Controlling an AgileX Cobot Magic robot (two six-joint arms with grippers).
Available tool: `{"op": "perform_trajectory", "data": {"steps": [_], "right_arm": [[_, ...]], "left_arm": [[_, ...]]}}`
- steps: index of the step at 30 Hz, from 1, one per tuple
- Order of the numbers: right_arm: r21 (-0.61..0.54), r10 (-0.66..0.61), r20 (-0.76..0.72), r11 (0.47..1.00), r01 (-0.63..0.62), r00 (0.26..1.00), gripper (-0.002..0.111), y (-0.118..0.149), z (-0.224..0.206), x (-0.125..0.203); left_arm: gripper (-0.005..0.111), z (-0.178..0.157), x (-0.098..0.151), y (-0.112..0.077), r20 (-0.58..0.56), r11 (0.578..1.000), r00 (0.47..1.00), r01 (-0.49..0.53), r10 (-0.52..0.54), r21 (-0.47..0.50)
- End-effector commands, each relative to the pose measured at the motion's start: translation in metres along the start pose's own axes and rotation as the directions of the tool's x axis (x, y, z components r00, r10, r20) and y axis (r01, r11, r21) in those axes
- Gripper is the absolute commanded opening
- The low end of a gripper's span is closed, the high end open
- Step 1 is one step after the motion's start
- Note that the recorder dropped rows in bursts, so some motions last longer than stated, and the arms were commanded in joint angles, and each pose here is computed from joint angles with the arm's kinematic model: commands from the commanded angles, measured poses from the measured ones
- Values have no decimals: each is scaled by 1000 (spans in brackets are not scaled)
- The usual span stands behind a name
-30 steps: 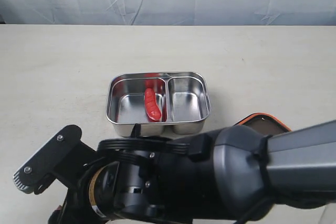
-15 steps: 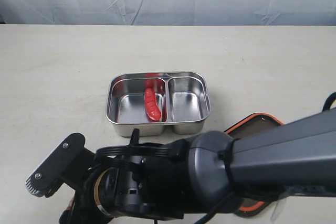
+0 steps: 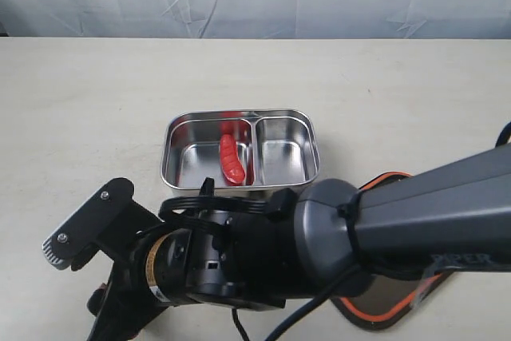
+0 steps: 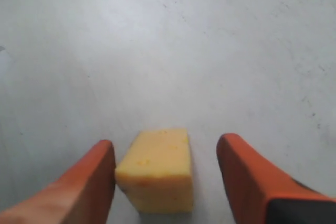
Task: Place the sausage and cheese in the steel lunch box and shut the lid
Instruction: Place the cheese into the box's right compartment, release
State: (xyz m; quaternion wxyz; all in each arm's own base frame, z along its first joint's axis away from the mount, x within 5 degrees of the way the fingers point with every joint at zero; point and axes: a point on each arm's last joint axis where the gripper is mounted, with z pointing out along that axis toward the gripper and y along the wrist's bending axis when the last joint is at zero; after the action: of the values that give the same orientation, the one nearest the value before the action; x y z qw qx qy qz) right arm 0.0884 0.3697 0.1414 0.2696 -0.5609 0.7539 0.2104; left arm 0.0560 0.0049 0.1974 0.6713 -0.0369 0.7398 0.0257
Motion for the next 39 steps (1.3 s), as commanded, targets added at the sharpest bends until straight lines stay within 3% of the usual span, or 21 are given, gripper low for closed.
{"op": "perform_trajectory", "data": {"steps": [1,3,5,6,8,9,11,12,20,27,34,39], "right_arm": [[-14,-3,39,1000,4,999,43,0,0,-3],[-4,18,9,1000,-18,1000,33,-1,1,0],[0,20,-13,1000,-20,1000,38,-1,5,4],[1,23,-24,1000,-23,999,46,-1,8,7],[4,23,-41,1000,-22,999,45,-2,12,10],[5,23,-48,1000,-22,999,41,-2,13,11],[5,32,-50,999,-32,998,8,-2,13,12],[4,32,-48,999,-32,998,-1,-2,13,12],[94,-25,-64,995,31,998,2,-18,-16,-17],[216,144,27,965,-146,989,2,-87,-54,-30],[376,328,37,871,-317,944,2,-170,-81,-10],[430,403,66,814,-390,913,2,-206,-89,5]], "left_arm": [[0,0,1,0,5,1000,1000,4,-4,0],[0,0,1,0,5,1000,1000,4,-4,0],[0,0,1,0,5,1000,1000,4,-4,0],[0,0,1,0,5,1000,1000,4,-4,0],[0,0,1,0,5,1000,1000,4,-4,0],[0,0,1,0,5,1000,1000,4,-4,0],[0,0,1,0,5,1000,1000,4,-4,0],[0,0,1,0,5,1000,1000,4,-4,0],[0,0,1,0,5,1000,1000,4,-4,0],[0,0,1,0,5,1000,1000,4,-4,0],[0,0,1,0,5,1000,1000,4,-4,0],[0,0,1,0,5,1000,1000,4,-4,0]]}}
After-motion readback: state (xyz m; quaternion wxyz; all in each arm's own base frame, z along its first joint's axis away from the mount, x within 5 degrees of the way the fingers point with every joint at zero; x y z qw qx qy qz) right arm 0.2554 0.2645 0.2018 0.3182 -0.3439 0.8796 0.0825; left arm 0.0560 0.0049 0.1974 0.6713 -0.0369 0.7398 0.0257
